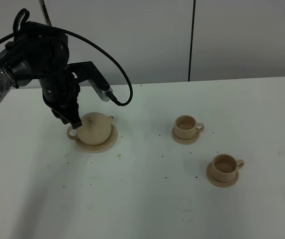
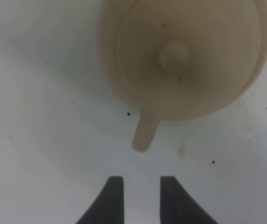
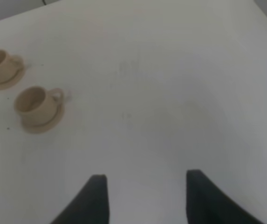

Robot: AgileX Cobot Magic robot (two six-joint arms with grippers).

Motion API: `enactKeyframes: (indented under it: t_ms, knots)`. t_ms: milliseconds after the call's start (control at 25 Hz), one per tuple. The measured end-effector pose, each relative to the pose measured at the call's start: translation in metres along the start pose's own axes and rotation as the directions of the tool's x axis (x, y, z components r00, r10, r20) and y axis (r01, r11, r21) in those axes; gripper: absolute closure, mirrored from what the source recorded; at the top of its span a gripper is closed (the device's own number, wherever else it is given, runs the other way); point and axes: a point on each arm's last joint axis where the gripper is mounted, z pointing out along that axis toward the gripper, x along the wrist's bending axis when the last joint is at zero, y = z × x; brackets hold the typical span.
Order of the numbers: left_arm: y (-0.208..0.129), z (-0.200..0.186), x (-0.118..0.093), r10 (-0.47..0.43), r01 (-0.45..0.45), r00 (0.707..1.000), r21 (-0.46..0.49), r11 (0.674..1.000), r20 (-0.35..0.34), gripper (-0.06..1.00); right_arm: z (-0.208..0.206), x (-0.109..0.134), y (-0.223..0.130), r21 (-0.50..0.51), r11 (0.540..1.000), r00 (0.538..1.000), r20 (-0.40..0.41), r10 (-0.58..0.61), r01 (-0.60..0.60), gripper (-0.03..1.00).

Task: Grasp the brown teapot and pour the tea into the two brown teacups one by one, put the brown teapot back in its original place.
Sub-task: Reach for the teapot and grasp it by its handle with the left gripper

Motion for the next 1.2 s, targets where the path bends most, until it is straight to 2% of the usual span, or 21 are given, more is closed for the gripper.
enactKeyframes:
  t_ms: [320, 720, 960, 1200]
  knots:
    - [-0.002, 0.001, 0.002, 0.069, -0.069, 0.998, 0.007, 0.998, -0.003, 0.69, 0.0, 0.0, 0.0, 0.0, 1.0, 1.0, 0.0, 0.0, 0.0, 0.59]
    - [-0.005, 0.003, 0.005, 0.067, -0.067, 0.998, 0.002, 0.998, 0.006, 0.69, 0.0, 0.0, 0.0, 0.0, 1.0, 1.0, -0.001, 0.001, -0.001, 0.59]
    - [-0.005, 0.004, 0.004, 0.056, -0.056, 0.998, 0.005, 0.998, 0.008, 0.63, 0.0, 0.0, 0.0, 0.0, 1.0, 1.0, -0.001, 0.001, -0.001, 0.59]
    - [0.001, 0.031, 0.0, 0.057, -0.059, 0.997, 0.04, 0.997, 0.051, 0.57, 0.0, 0.0, 0.0, 0.0, 1.0, 1.0, -0.001, 0.001, -0.001, 0.59]
